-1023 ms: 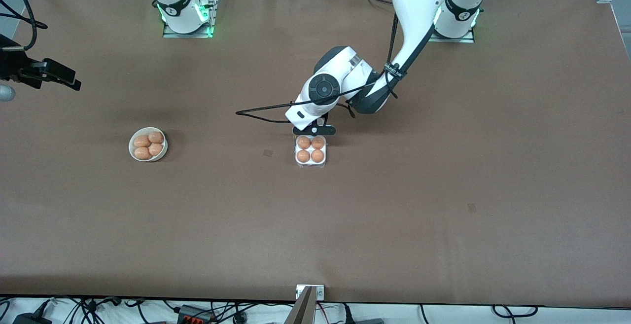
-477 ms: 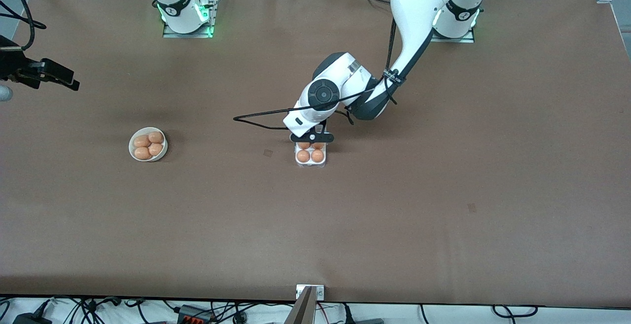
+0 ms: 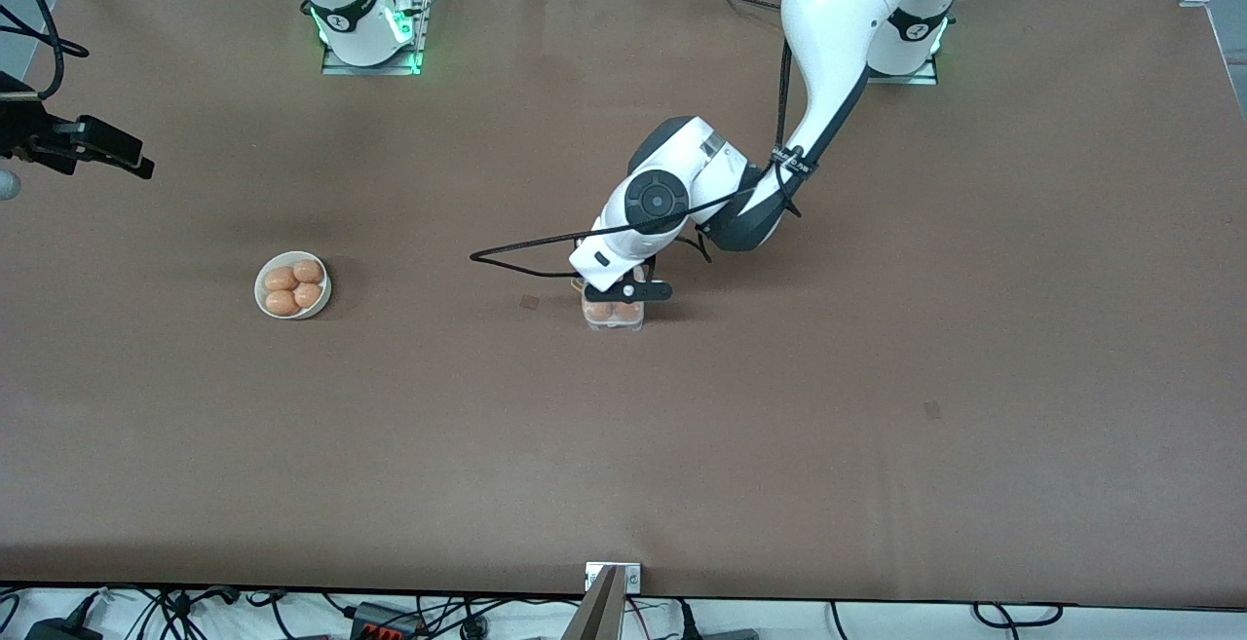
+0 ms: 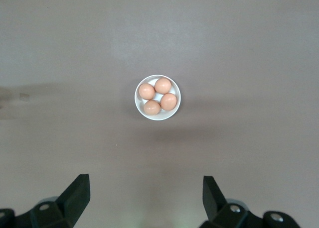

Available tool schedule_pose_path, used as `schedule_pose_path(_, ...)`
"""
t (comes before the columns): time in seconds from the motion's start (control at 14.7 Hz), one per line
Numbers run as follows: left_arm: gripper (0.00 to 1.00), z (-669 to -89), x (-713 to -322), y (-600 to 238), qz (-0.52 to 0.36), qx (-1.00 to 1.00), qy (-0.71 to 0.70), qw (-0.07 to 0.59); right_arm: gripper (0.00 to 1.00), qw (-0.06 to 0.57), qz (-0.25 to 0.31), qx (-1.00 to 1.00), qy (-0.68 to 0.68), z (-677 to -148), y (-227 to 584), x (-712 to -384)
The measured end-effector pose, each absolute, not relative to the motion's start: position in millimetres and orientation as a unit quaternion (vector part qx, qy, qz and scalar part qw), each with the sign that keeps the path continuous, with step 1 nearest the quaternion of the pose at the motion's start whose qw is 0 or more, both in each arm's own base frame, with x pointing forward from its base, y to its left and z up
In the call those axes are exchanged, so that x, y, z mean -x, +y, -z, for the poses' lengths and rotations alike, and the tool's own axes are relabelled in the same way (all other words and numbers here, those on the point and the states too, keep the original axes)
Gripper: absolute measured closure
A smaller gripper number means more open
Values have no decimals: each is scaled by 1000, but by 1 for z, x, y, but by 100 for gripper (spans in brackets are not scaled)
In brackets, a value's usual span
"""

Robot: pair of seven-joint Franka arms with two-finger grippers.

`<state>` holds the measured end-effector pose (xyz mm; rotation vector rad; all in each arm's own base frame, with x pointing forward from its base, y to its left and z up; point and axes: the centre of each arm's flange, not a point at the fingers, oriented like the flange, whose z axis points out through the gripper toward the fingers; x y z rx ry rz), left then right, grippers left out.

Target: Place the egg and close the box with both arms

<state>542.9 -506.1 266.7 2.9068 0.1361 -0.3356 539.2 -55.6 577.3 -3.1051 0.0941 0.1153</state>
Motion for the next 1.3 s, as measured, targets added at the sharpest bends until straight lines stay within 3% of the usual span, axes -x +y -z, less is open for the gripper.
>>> schedule_pose_path(0.48, 97, -288, -583, -477, 89, -986, 73, 122, 0, 16, -37, 999, 30, -577, -56, -539)
schedule_pose_path(0.89, 46, -301, -644, -399, 51, -990, 22, 128, 0, 17, -38, 999, 30, -577, -56, -539)
schedule_pose_path(1.16, 8, -330, -658, -359, 63, -991, 4, 119, 0, 17, -38, 999, 30, -577, -56, -539)
schedule_pose_path(1.23, 1, -342, -659, -349, 67, -991, 5, 115, 0, 17, -38, 999, 30, -577, -56, -539)
schedule_pose_path(1.3, 0, -352, -662, -335, 73, -991, 3, 111, 0, 17, -38, 999, 30, -577, -56, -539)
